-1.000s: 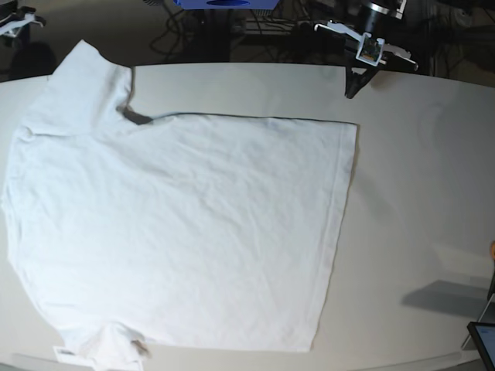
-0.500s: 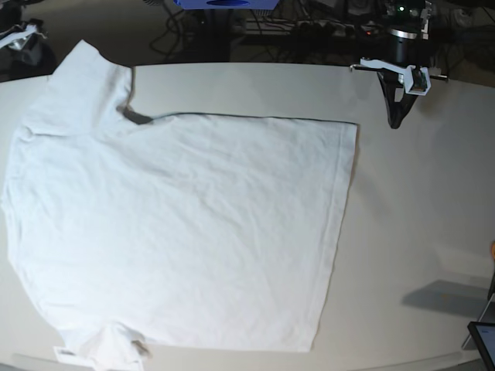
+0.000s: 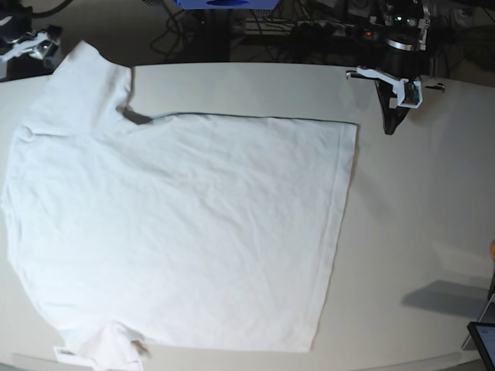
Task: Fold the T-shirt properly
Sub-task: 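Move both grippers down to the shirt's side edge corners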
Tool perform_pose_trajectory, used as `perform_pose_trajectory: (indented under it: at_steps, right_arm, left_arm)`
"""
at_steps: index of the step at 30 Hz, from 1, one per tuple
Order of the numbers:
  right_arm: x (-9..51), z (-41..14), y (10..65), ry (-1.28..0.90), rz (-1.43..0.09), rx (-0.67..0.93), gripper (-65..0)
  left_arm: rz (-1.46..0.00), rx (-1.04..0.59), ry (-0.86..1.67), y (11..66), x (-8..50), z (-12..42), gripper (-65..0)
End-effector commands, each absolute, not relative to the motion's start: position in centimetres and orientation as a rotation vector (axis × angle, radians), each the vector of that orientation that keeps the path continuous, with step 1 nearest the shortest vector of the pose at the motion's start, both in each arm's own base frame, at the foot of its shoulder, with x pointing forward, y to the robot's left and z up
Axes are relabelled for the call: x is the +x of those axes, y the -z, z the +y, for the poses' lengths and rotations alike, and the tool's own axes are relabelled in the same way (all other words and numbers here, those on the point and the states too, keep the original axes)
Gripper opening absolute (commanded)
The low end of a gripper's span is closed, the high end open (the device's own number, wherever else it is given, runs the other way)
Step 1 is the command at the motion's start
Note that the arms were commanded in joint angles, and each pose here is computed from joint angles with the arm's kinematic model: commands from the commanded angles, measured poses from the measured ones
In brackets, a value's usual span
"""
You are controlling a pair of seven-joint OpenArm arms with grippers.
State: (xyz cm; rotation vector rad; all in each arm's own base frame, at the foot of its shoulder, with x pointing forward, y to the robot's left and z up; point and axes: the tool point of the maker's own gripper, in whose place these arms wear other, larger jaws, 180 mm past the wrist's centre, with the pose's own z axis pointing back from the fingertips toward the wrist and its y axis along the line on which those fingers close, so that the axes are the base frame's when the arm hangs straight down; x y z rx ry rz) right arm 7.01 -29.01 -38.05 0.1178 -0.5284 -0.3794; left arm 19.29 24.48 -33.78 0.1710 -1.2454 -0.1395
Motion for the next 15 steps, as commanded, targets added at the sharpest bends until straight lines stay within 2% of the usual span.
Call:
perform_pose_trajectory:
  at_steps: [1, 7, 15]
  right_arm:
    - [7.2, -29.2, 37.4, 0.375, -0.557, 0.108, -9.6]
    - [7.0, -28.6, 37.8, 0.389, -0.552, 0.125, -17.0]
    - [6.1, -27.4, 39.6, 0.440, -0.510, 0.211, -15.2]
  left_arm:
    - [-1.280, 0.180, 0.142, 32.8, 19.5, 24.7, -65.0]
    - [-1.280, 0.180, 0.145, 32.8, 19.5, 24.7, -65.0]
    - [-1.279, 0.180, 0.145, 32.8, 19.5, 24.7, -65.0]
